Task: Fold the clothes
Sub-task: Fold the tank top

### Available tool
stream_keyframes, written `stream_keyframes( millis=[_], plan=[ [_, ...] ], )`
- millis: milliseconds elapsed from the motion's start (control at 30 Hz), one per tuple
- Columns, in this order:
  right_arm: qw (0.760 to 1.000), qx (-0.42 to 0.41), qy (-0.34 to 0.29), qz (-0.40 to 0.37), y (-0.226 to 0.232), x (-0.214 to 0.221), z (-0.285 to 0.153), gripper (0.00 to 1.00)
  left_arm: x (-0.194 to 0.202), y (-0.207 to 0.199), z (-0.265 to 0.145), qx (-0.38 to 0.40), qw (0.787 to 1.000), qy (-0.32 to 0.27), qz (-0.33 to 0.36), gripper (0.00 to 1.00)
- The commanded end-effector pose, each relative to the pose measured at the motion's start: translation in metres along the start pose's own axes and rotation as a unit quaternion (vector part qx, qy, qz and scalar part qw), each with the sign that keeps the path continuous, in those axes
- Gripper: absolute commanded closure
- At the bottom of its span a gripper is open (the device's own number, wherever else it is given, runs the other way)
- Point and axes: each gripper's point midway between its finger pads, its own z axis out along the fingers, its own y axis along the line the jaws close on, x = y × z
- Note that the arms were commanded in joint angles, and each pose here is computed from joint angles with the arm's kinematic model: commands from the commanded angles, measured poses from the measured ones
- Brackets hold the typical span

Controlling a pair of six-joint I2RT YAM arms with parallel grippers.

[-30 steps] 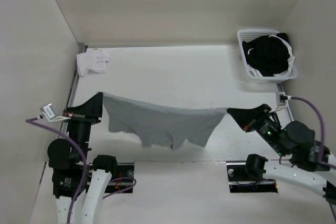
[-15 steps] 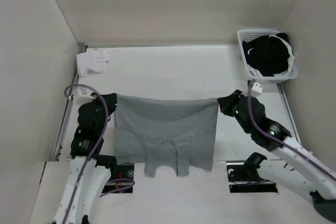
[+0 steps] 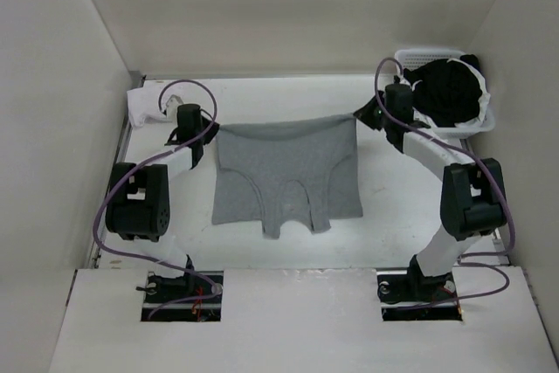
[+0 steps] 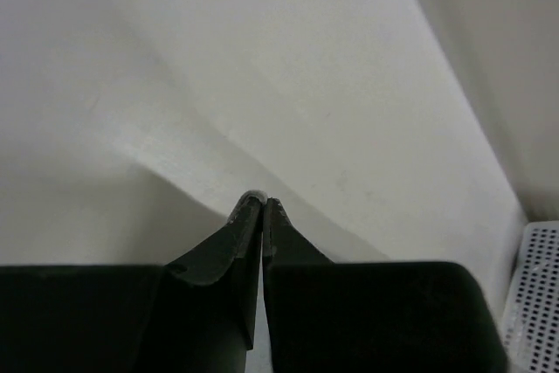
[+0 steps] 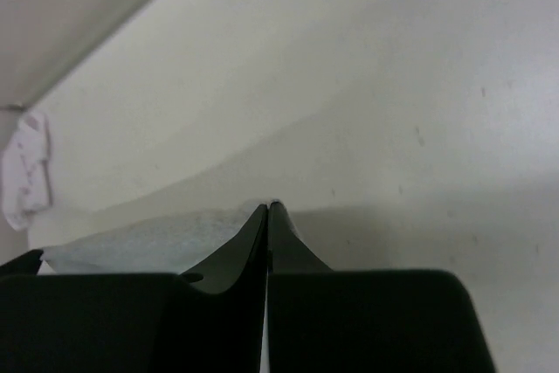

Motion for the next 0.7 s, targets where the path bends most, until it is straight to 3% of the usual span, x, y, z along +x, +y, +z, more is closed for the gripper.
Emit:
stream_keyframes(
  millis=[0,267,467,667],
  plan=[
    [0.996,-0.057,-0.063,-0.016,0.036,-0.060,0.001,0.98,-0.052,-0.067,-0.003,0.098,0.993,-0.061,-0.029,0.99],
    [0.998,-0.043,-0.054,0.009,0.007,-0.023,-0.041,0.98,-0.039,-0.065,-0.081,0.139,0.987,-0.074,-0.034,0.98],
    [0.997,-0.047,-0.050,0.030,-0.016,0.025,-0.083,0.97,-0.016,-0.017,-0.130,0.138,0.987,-0.075,-0.032,0.98],
    [0.999,-0.012,-0.026,0.043,-0.056,0.068,-0.098,0.96,0.028,0.039,-0.156,0.109,0.993,-0.043,-0.014,0.96]
  ],
)
